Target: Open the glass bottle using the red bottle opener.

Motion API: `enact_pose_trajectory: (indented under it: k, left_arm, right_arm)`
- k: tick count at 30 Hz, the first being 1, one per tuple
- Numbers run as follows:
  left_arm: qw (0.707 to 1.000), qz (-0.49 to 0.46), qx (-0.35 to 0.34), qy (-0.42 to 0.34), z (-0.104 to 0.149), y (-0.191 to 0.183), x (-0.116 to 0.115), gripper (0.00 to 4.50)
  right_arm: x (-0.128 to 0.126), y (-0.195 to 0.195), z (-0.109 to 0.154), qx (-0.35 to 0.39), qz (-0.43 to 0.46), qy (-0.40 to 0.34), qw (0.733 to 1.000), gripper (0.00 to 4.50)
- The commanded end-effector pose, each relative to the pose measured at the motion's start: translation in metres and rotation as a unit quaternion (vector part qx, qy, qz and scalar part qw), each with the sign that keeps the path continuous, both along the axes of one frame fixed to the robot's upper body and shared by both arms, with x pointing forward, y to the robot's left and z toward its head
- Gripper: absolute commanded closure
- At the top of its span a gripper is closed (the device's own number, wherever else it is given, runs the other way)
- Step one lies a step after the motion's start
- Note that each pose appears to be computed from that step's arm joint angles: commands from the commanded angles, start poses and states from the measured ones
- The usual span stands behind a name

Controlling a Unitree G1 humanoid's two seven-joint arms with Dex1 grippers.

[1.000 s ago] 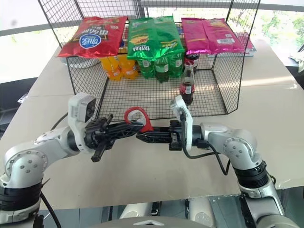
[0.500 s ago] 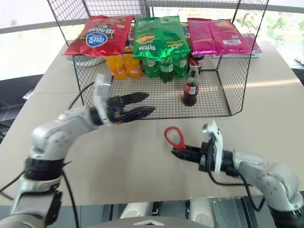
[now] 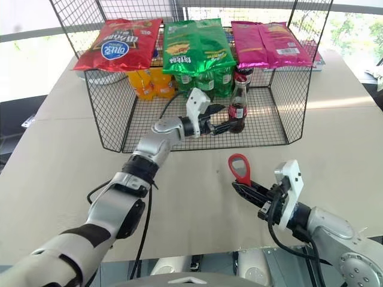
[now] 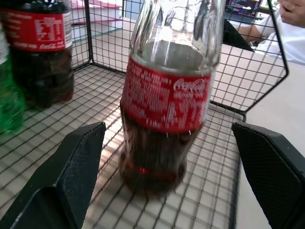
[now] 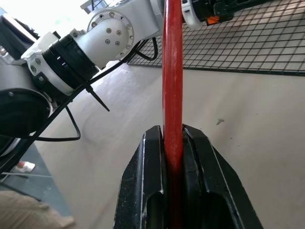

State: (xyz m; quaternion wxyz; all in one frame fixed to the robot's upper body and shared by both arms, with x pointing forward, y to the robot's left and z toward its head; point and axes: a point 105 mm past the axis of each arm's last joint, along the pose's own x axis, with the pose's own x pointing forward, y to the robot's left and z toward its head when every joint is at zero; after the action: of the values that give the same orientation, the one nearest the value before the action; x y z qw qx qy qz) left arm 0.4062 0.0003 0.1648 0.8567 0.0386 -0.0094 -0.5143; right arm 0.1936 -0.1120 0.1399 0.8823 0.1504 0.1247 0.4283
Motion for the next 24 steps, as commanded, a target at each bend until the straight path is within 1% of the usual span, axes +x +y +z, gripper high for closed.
enact_pose_trajectory:
  k: [1, 5, 6, 7, 8, 10, 11, 13, 17, 19, 22, 23, 24]
  left_arm:
    - [0.999, 0.005, -0.020, -0.027, 0.018, -0.009, 0.006, 0.10]
    - [0.999, 0.024, -0.024, -0.026, 0.019, -0.019, 0.013, 0.10]
    - [0.999, 0.026, -0.023, -0.025, 0.019, -0.021, 0.014, 0.33]
    - [0.999, 0.022, -0.020, -0.025, 0.018, -0.024, 0.014, 0.66]
    - [0.999, 0.020, -0.022, -0.026, 0.018, -0.025, 0.013, 0.86]
    - [0.999, 0.019, -0.026, -0.028, 0.018, -0.027, 0.013, 1.73]
    - [0.999, 0.018, -0.028, -0.030, 0.018, -0.026, 0.013, 1.80]
    - [0.999, 0.012, -0.028, -0.038, 0.018, -0.024, 0.012, 1.80]
    - [0.997, -0.026, -0.041, -0.059, 0.024, -0.014, 0.001, 1.80]
    - [0.994, -0.067, -0.060, -0.068, 0.034, -0.002, -0.015, 1.80]
    - [0.987, -0.126, -0.069, -0.075, 0.047, 0.025, -0.057, 1.80]
    - [0.987, -0.134, -0.055, -0.075, 0.045, 0.039, -0.074, 1.80]
    - [0.987, -0.139, -0.043, -0.072, 0.043, 0.047, -0.086, 1.80]
  right_arm:
    - [-0.004, 0.002, 0.012, 0.002, -0.001, -0.031, 1.000, 4.50]
    - [-0.006, 0.003, 0.013, 0.001, -0.007, -0.032, 0.999, 4.50]
    - [-0.006, 0.003, 0.013, 0.001, -0.009, -0.032, 0.999, 4.50]
    - [-0.006, 0.003, 0.013, 0.001, -0.010, -0.032, 0.999, 4.50]
    - [-0.007, 0.002, 0.013, -0.001, -0.011, -0.032, 0.999, 4.50]
    - [-0.007, 0.001, 0.013, -0.002, -0.012, -0.032, 0.999, 4.50]
    - [-0.007, 0.000, 0.012, -0.004, -0.014, -0.033, 0.999, 4.50]
    - [-0.007, -0.001, 0.013, -0.007, -0.015, -0.036, 0.999, 4.50]
    - [-0.004, -0.002, 0.014, -0.022, -0.016, -0.053, 0.998, 4.50]
    - [-0.001, -0.004, 0.017, -0.028, -0.021, -0.070, 0.997, 4.50]
    - [0.004, -0.007, 0.020, -0.036, -0.030, -0.090, 0.995, 4.50]
    - [0.006, -0.008, 0.021, -0.039, -0.030, -0.094, 0.994, 4.50]
    - [0.007, -0.009, 0.021, -0.041, -0.030, -0.096, 0.994, 4.50]
